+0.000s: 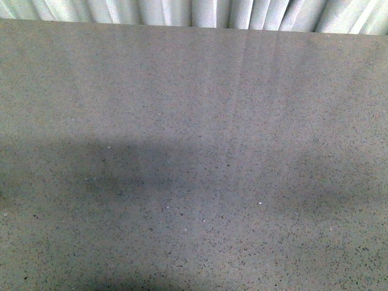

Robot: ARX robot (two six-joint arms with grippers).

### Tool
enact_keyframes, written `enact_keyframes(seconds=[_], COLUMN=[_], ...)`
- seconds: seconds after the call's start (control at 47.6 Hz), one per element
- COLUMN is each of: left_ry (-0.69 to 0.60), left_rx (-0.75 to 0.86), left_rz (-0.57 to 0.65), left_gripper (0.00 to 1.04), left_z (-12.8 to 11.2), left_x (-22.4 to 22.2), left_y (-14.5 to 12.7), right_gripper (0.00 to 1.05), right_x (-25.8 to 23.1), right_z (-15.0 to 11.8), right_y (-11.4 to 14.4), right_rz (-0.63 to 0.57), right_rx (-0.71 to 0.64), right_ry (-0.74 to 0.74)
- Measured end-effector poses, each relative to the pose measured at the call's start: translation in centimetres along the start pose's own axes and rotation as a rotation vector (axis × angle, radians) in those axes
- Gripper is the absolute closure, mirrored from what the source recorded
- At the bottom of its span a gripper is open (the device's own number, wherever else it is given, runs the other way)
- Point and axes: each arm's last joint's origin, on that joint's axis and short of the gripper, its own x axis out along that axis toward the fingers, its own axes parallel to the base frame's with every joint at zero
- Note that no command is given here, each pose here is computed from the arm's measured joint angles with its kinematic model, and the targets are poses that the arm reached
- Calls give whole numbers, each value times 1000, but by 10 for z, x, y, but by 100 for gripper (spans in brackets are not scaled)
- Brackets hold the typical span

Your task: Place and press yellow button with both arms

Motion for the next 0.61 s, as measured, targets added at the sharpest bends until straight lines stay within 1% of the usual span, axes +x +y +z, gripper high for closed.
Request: enact_keyframes(seconds=[0.546, 0.567, 0.588, 0.609], left_ry=[0, 62, 169, 243], left_rx=[0, 10, 0, -15], left_rz=[-2, -60, -147, -197], left_gripper=[9, 9, 9, 9], left_z=[0, -1, 0, 1], left_x=[0, 1, 0, 2], left_y=[0, 0, 0, 1], right_gripper=[9, 9, 9, 9], right_x=[0, 0, 0, 0], right_z=[0, 0, 0, 0], right_y=[0, 0, 0, 0], right_rz=[0, 0, -2, -2], right_rx=[0, 0, 0, 0], right_ry=[0, 0, 0, 0])
